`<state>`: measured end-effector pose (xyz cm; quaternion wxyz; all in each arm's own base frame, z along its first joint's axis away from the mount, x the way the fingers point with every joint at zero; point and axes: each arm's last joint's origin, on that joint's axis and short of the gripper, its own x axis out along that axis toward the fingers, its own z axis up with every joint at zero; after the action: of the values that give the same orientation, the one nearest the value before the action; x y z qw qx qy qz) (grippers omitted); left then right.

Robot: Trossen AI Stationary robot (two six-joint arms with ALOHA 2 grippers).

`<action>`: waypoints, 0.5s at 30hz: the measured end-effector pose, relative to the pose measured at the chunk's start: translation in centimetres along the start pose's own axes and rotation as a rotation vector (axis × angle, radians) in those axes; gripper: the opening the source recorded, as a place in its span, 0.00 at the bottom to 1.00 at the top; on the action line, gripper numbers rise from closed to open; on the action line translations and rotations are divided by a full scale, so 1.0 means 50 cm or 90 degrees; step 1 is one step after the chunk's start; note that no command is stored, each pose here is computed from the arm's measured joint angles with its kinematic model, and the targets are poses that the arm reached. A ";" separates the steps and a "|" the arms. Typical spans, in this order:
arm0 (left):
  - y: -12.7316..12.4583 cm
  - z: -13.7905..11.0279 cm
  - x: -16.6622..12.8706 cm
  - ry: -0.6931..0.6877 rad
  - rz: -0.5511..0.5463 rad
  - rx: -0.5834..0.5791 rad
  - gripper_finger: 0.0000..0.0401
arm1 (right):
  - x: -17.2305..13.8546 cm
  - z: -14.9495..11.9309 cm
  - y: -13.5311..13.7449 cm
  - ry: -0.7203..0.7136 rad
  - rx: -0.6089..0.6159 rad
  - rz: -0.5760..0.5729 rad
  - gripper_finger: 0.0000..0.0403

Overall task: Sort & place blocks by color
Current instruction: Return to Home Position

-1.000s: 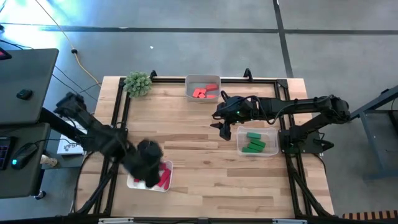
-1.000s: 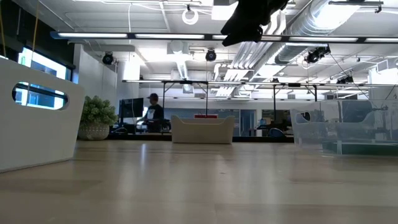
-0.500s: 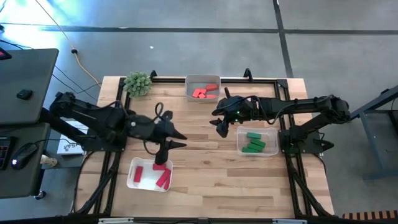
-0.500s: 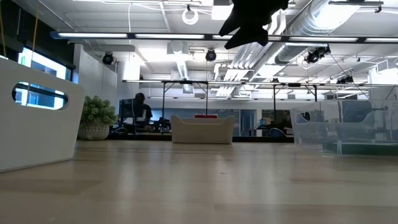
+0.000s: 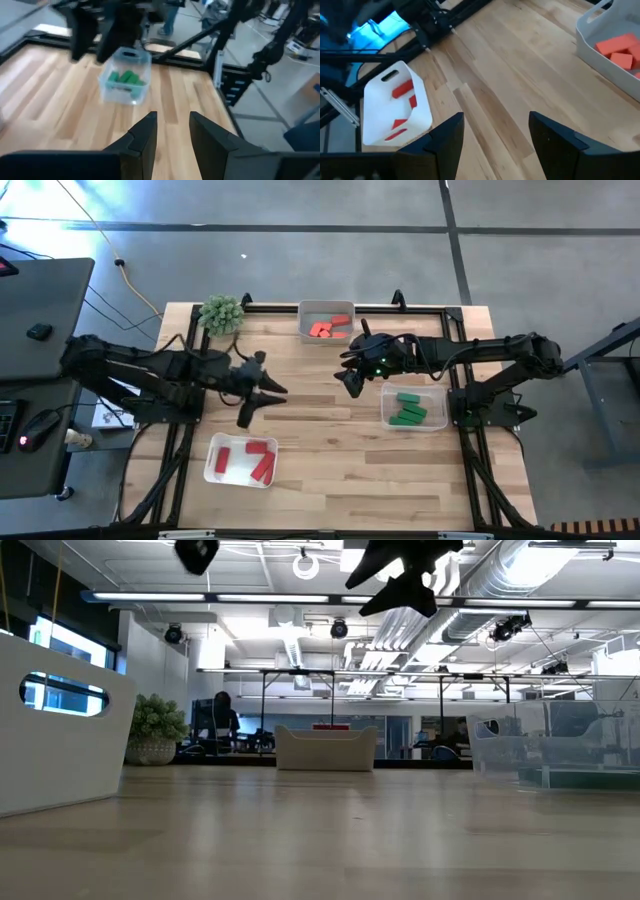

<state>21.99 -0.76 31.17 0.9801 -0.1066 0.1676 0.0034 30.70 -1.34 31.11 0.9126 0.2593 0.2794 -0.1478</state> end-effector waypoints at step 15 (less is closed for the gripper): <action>0.041 -0.160 -0.114 -0.095 -0.010 -0.030 0.26 | 0.000 -0.002 0.003 0.002 0.032 0.003 0.52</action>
<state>13.88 -0.26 25.27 0.9870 -0.1306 0.0933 0.0076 30.71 -1.15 31.10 0.9057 0.2829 0.2764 -0.1525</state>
